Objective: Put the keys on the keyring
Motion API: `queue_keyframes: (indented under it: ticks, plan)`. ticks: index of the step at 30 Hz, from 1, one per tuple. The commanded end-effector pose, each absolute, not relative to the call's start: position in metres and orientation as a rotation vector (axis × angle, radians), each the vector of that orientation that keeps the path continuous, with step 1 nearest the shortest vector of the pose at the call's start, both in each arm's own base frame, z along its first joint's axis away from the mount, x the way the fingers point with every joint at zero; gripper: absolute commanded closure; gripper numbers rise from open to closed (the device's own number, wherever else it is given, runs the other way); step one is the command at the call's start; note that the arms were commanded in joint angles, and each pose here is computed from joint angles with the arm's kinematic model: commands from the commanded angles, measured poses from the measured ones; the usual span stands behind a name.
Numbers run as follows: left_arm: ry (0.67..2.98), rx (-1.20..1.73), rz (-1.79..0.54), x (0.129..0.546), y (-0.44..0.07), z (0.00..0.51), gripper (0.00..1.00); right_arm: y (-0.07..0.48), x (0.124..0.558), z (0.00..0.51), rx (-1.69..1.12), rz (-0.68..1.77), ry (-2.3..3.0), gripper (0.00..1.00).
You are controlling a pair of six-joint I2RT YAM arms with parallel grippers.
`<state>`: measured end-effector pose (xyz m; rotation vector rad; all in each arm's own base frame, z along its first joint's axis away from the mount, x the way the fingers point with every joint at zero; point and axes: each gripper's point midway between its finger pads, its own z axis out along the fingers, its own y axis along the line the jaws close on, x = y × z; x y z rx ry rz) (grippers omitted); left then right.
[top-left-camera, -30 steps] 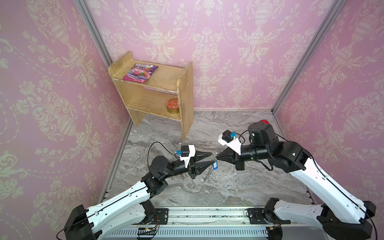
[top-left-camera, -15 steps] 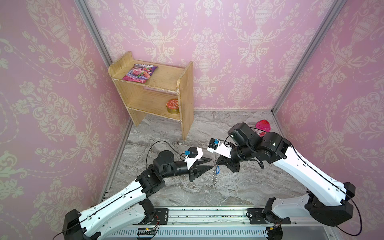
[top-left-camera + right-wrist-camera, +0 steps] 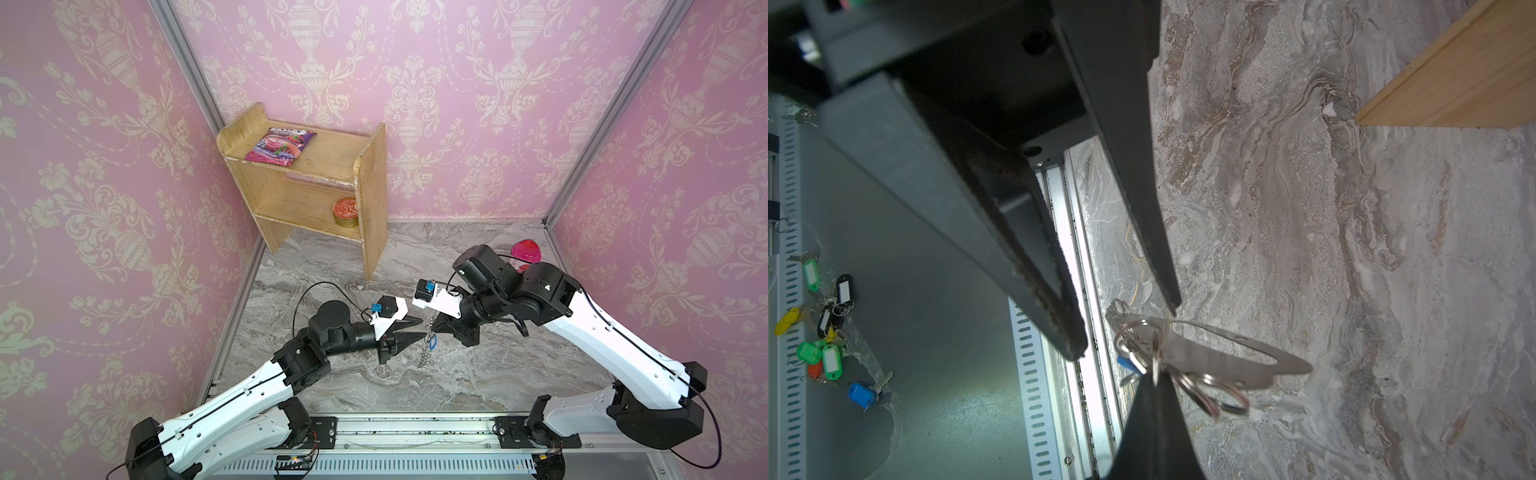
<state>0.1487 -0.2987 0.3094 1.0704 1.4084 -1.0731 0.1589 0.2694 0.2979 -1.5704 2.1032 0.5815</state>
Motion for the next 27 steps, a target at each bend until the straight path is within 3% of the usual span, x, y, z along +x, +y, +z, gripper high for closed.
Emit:
queue_keyframes:
  ticks: [1,13,27]
  plan:
    - [1.365,1.081,-1.068,0.149,-0.302,0.314,0.68,0.276,0.152,0.307,-1.609,0.628,2.05,1.0]
    - [1.363,1.102,-1.109,0.145,-0.309,0.312,0.83,0.278,0.152,0.31,-1.61,0.642,2.03,1.0]
    - [1.384,1.132,-1.149,0.139,-0.314,0.304,0.91,0.276,0.154,0.315,-1.592,0.624,2.006,1.0]
